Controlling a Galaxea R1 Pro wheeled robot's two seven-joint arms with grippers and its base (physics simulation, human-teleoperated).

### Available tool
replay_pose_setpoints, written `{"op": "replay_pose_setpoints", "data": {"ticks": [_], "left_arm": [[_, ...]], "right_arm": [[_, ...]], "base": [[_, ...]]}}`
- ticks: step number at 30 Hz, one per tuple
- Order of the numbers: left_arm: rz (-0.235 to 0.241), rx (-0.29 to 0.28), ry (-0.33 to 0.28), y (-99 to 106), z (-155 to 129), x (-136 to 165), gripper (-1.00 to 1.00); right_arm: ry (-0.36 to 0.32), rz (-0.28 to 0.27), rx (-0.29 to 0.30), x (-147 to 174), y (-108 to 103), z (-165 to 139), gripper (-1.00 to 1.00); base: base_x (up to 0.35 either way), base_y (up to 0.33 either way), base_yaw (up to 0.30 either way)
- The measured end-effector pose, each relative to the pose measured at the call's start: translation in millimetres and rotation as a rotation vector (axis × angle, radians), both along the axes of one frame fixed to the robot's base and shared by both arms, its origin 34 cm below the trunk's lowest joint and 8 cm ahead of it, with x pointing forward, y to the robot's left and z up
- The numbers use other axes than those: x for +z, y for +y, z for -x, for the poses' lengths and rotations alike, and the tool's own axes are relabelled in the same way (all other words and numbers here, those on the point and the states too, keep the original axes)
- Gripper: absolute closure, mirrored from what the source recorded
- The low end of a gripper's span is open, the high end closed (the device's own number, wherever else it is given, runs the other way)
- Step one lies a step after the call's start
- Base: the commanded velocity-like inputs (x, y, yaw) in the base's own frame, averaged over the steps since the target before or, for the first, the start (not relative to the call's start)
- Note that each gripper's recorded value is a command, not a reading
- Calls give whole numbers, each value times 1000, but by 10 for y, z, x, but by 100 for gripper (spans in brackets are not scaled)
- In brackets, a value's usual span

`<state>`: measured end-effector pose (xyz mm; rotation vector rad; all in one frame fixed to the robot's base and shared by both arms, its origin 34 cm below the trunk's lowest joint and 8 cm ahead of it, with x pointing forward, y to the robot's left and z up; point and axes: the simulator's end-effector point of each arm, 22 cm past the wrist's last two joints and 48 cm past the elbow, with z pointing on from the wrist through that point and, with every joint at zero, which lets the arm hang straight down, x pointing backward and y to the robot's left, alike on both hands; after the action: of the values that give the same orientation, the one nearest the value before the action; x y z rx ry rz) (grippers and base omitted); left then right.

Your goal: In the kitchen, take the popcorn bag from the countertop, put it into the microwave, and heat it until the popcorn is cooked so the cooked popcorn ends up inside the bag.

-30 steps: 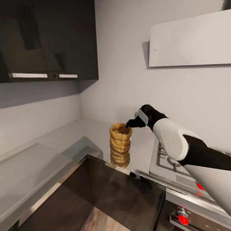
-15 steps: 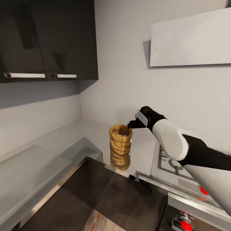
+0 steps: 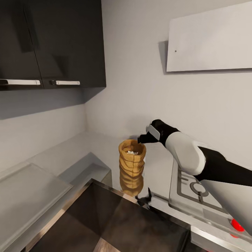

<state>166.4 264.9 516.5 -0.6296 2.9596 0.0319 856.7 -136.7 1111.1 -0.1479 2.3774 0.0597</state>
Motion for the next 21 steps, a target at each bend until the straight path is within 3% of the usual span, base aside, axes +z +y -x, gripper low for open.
{"op": "replay_pose_setpoints", "data": {"ticks": [18, 21], "left_arm": [[0, 1, 0, 3, 0, 0, -100], [0, 1, 0, 1, 0, 0, -100]], "right_arm": [[-17, 0, 14, -103, 63, -6, -100], [-45, 1, 12, -58, 58, -51, -100]], "base": [[0, 0, 0], [0, 0, 0]]}}
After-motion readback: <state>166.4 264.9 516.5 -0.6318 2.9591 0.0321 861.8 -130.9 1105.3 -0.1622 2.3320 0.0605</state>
